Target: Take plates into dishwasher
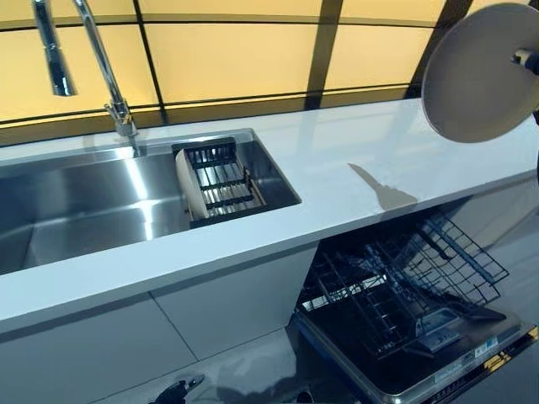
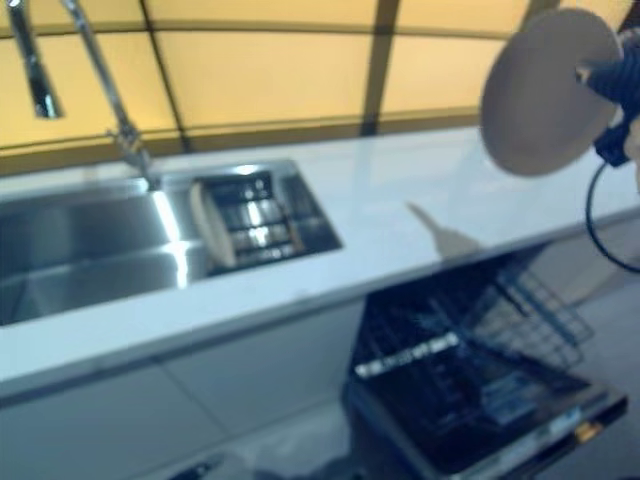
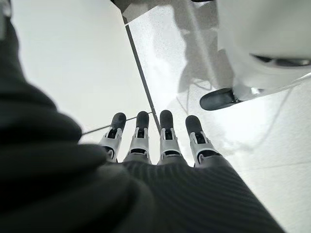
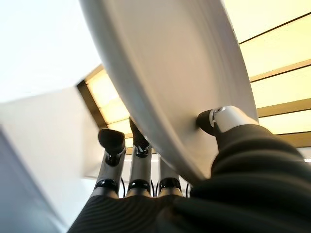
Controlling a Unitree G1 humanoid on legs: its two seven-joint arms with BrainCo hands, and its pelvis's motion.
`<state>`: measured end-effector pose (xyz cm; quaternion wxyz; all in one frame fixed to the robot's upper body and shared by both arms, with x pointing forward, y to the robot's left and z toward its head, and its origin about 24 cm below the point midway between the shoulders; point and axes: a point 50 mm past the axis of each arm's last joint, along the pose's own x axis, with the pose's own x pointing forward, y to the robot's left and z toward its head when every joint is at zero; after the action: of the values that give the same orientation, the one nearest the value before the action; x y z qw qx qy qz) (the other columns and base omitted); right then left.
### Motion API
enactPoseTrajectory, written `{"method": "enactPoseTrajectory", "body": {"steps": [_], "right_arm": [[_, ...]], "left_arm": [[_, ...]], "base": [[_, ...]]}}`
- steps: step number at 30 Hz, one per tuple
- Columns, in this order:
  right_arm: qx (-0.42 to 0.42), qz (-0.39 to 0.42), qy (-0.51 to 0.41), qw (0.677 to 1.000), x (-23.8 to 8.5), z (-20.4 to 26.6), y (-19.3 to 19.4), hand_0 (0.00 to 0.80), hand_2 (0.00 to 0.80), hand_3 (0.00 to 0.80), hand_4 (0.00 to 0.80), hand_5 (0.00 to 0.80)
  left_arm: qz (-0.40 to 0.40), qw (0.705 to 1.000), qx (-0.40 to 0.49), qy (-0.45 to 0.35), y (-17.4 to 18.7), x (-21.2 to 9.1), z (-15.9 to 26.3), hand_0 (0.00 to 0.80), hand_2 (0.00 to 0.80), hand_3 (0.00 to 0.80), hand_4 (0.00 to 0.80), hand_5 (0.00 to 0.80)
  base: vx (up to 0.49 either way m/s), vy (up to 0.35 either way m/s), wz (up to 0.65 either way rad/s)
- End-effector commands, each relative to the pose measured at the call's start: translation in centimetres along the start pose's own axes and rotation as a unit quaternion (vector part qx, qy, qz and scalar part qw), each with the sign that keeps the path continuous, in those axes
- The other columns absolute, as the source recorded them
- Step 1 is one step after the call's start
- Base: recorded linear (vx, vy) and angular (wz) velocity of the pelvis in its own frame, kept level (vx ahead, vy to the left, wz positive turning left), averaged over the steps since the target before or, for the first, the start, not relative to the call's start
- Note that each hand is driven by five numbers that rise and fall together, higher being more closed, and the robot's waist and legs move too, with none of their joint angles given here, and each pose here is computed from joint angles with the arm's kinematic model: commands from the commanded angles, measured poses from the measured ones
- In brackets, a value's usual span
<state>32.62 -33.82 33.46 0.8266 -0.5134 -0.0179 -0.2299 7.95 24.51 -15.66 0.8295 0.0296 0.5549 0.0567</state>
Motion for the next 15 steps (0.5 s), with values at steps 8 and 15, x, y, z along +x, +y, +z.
{"method": "enactPoseTrajectory", "body": {"steps": [8,15], "right_arm": [[-0.045,-0.051,-0.062,0.996,-1.8,0.7,-2.6,0.800,0.800,0.800,0.800,0.800],[-0.091,-0.029,-0.076,0.992,-3.4,-0.2,-1.6,0.800,0.800,0.800,0.800,0.800]], "left_arm": [[0.004,0.999,0.036,-0.038,0.7,0.4,2.8,0.000,0.000,0.000,0.000,0.000],[0.002,0.999,0.024,-0.036,0.5,0.4,2.5,0.000,0.000,0.000,0.000,0.000]], "base": [[-0.038,-0.027,-0.06],[-0.027,-0.005,-0.09]]}}
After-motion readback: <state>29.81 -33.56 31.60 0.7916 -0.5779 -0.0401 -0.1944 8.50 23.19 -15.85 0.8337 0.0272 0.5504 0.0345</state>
